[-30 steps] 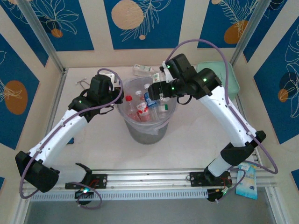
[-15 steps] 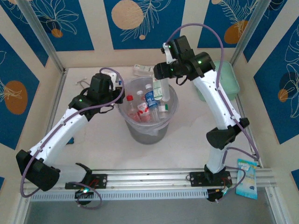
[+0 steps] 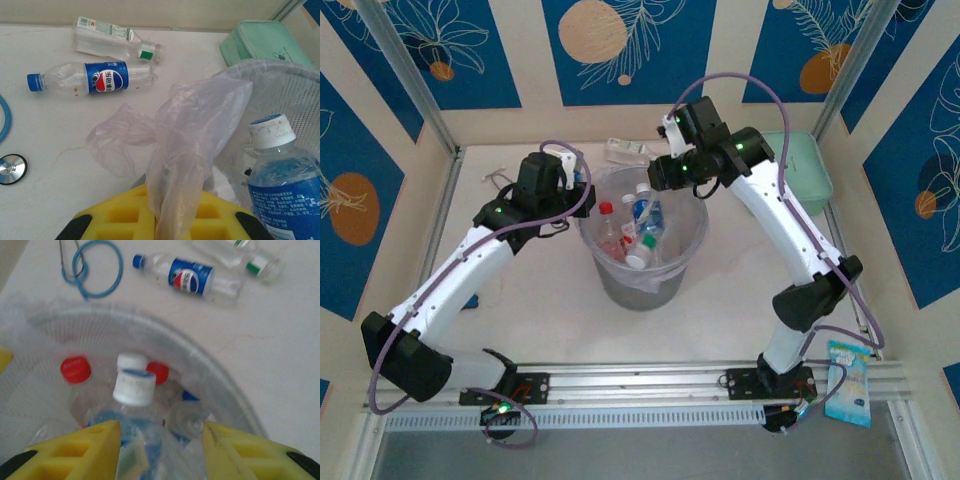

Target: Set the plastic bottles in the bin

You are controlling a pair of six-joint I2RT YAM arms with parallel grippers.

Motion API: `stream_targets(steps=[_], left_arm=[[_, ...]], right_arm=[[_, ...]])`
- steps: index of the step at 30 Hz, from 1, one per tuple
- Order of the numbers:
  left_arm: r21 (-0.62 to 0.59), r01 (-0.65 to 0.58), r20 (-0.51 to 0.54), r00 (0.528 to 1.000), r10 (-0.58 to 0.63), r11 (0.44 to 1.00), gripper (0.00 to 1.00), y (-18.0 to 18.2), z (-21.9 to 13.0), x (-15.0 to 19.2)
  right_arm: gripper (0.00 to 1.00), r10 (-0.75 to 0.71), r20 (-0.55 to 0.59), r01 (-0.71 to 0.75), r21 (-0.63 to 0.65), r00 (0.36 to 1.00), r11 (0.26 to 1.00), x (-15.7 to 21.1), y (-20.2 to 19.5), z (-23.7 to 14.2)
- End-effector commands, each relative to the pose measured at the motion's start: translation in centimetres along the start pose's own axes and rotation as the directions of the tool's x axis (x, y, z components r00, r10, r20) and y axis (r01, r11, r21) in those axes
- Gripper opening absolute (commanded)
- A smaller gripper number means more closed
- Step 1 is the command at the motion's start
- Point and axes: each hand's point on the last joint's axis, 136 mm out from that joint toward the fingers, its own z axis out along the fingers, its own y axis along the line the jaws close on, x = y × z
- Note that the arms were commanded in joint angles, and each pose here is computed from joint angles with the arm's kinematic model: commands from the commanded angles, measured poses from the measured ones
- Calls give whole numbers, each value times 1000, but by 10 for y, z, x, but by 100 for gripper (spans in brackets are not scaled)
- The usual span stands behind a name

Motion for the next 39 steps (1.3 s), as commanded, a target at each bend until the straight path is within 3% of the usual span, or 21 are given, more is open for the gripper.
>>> stream_targets(steps=[1,7,15,19,25,29,36,39], left_arm=[[49,15,31,999,-17,999,0,-15,-1,-11],[66,23,49,998,-26,998,0,-20,-5,-16],[42,-5,3,1000,5,999,0,-16,-6,-5],[49,-11,-4,1000,11,999,0,-17,-4,-4],[36,-23,-2,1000,23,999,0,-15,1,-8],[51,-8,-4,1000,8,999,0,-19,6,-12],[54,5,-21,1000,-4,999,0,-24,6,-11],[54,-1,-25,1000,3,999,0,-27,2,-8]], right_arm=[[47,16,-6,-17,-99,1000,995,17,24,-13],[51,20,-26,-21,-9,999,1000,27,5,-8],[67,-51,127,52,-4,991,999,13,11,-81],[67,-36,89,47,-128,995,991,32,33,-100],[56,-69,13,70,-300,998,951,71,63,-115],[54,-138,-62,110,-327,989,939,100,78,-107],[51,-56,-132,38,-132,990,990,99,56,-59],[47,6,-108,-13,-70,994,997,89,51,-43]])
